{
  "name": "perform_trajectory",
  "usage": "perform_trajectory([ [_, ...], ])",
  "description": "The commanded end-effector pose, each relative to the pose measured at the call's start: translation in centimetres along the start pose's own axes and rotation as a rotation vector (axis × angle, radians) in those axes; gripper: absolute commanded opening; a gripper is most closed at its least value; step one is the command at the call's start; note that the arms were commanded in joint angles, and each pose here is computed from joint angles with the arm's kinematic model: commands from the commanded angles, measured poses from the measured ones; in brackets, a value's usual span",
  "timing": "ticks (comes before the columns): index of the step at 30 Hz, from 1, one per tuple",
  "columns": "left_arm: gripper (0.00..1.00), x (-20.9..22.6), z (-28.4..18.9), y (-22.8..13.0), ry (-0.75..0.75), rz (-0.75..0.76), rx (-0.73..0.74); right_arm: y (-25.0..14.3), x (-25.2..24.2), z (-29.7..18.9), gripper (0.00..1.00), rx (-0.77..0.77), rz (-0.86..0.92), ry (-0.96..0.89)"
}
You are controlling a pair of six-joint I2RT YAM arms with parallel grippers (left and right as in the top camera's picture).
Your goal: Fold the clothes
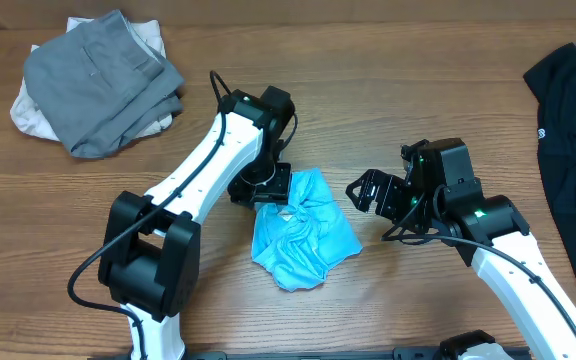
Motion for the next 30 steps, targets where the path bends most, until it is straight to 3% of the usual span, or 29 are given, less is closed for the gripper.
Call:
perform_trajectory([
  [1,0.58,0.6,0.3,0.5,0.052,0.054,-0.027,0.2,0.2,-0.1,1.0,-0.008,-0.005,0.004],
  [9,0.55,2.9,0.0,0.9,0.211,0.103,-0.073,0.2,0.2,-0.1,1.0,-0.008,-0.004,0.004],
  [16,0.47,2.0,0.1,1.9,0.175,0.135,-0.114,0.1,0.1,-0.1,1.0,-0.005,-0.004,0.003],
  [30,0.44,-0.5,0.3,1.8,0.016,0.194,-0.094,0.1,0.1,-0.1,1.0,-0.005,-0.004,0.002],
])
Point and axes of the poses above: each gripper's point midway between its finger pads, its own z axis out along the fingers, its own x axis along the line the jaws close on, y = z × x, the point moved 3 cm from there along -z, back along the fingers, and after that the axes turned 14 degrees about -z, right-handed, at the moved point
